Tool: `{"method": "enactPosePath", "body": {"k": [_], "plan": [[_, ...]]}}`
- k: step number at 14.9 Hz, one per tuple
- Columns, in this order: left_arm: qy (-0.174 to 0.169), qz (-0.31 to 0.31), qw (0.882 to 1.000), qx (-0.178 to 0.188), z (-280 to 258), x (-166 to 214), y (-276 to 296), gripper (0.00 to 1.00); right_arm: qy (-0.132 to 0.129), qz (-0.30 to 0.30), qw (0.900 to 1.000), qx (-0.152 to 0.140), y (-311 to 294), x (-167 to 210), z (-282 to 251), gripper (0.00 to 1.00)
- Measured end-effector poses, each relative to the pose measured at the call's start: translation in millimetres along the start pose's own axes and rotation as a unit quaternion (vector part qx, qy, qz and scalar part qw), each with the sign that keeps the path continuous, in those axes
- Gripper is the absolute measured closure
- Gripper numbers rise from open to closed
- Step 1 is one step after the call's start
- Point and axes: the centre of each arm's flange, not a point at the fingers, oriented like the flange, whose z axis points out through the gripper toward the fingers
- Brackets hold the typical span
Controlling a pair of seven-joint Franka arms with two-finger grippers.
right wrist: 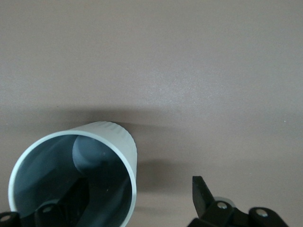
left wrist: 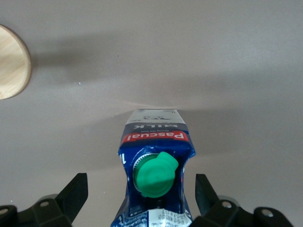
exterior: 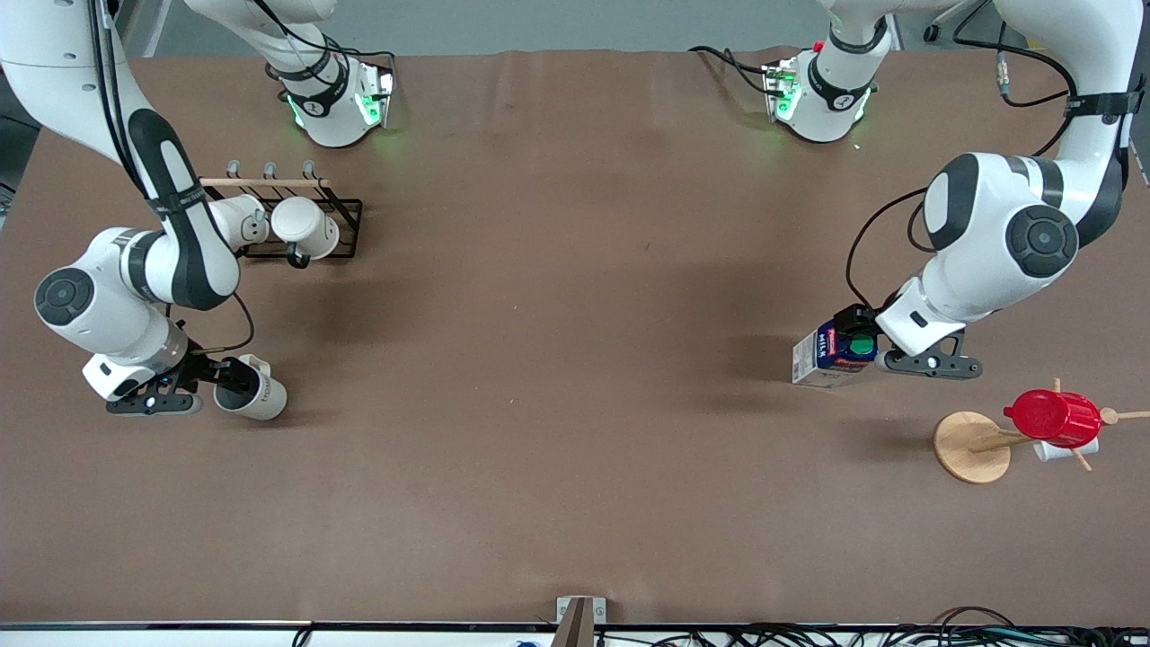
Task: Place cup and milk on table
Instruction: 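Grasp the milk carton with the left gripper while the right gripper grasps the mug, then carry the grey mug toward the table middle with the right gripper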
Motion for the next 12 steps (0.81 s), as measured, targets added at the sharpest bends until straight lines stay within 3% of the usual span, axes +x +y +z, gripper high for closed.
{"method": "enactPosePath", "body": {"k": [1, 4, 7, 8, 9, 12], "plan": [[-0.002, 0.0, 1.0, 0.0, 1.8, 0.1, 0.1, 0.01, 0.0, 0.0, 1.0, 0.0, -0.2, 0.1, -0.1, 0.15], [-0.005, 0.0, 1.0, -0.001, 5.3, -0.1, 0.4, 0.06, 0.001, 0.01, 1.0, 0.006, -0.7, 0.2, -0.1, 0.51], [-0.01, 0.003, 1.0, -0.001, 10.8, -1.9, 3.9, 0.24, 0.004, 0.035, 0.999, 0.016, -2.8, 1.9, -1.4, 0.82], [-0.012, 0.005, 1.0, -0.002, 12.8, -2.3, 5.6, 0.24, 0.004, 0.037, 0.999, 0.017, -3.8, 3.4, -2.7, 0.92], [-0.014, 0.006, 1.0, -0.002, 14.8, -2.4, 6.7, 0.3, -0.003, 0.038, 0.999, 0.019, -4.9, 4.6, -4.3, 0.96], [-0.017, 0.007, 1.0, -0.003, 20.4, -1.8, 7.4, 0.44, -0.054, 0.049, 0.997, 0.036, -15.2, 21.7, -34.3, 0.96]]}}
